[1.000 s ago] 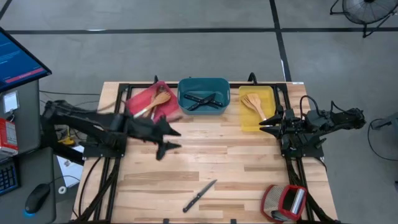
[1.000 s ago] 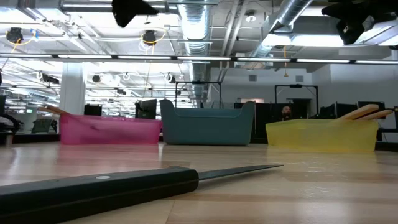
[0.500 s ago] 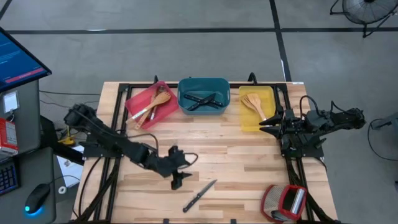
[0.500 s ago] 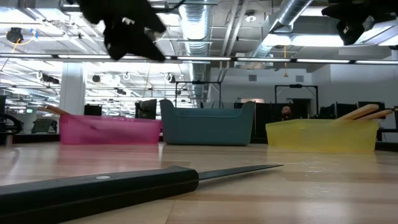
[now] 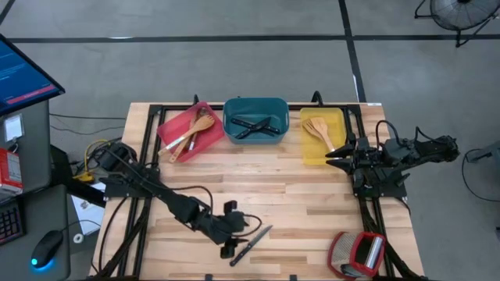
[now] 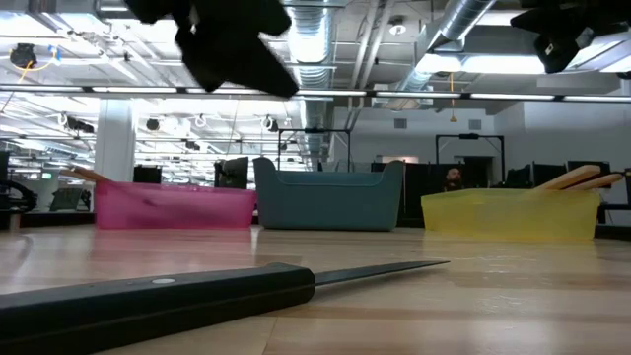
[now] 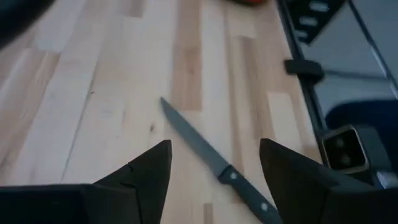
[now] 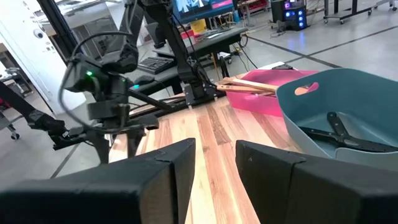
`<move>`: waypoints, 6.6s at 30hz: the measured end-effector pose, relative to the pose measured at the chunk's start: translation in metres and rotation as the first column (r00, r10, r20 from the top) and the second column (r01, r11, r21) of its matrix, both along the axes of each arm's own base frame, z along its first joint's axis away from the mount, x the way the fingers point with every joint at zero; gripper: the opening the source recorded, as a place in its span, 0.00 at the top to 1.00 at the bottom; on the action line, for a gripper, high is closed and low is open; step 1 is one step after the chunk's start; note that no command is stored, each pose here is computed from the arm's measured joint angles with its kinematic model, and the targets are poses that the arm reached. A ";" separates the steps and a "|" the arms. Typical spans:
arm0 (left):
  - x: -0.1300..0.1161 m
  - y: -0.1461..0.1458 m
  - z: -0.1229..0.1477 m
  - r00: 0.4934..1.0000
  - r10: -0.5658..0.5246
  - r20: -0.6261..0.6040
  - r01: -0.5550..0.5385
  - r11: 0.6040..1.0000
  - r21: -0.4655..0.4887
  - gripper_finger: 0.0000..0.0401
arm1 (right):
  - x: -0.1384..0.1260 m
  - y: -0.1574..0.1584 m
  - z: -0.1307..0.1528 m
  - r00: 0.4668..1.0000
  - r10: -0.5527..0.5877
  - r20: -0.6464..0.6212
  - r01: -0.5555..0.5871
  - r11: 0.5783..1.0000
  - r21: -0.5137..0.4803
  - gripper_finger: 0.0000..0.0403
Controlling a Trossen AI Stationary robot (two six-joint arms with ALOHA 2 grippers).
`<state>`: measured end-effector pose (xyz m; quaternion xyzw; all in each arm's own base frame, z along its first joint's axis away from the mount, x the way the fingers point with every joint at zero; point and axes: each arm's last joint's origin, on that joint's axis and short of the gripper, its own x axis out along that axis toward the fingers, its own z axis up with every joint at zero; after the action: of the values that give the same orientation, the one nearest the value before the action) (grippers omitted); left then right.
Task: Pick & Place Kitchen Items
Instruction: Put the knife into the blue bin
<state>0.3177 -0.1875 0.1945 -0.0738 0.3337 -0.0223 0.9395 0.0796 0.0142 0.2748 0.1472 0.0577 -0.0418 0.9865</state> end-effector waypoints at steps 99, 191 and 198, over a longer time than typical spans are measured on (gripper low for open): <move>0.043 0.104 -0.024 0.905 -0.133 -0.404 0.236 0.948 0.215 0.48 | -0.004 -0.001 -0.017 0.985 -0.021 -0.169 0.033 0.997 0.069 0.69; -0.027 0.022 -0.070 0.721 0.591 -0.361 -0.675 0.716 -0.176 0.63 | -0.006 -0.002 -0.022 0.974 -0.025 -0.223 0.039 0.998 0.057 0.69; -0.037 0.024 -0.065 0.699 0.553 -0.454 -0.664 0.738 -0.124 0.63 | -0.006 -0.002 -0.023 0.974 -0.025 -0.225 0.039 0.998 0.056 0.69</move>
<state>0.2803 -0.1637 0.1299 -0.3150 0.4618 0.2610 0.7870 0.0738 0.0124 0.2523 0.1720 0.1674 -0.0722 0.9681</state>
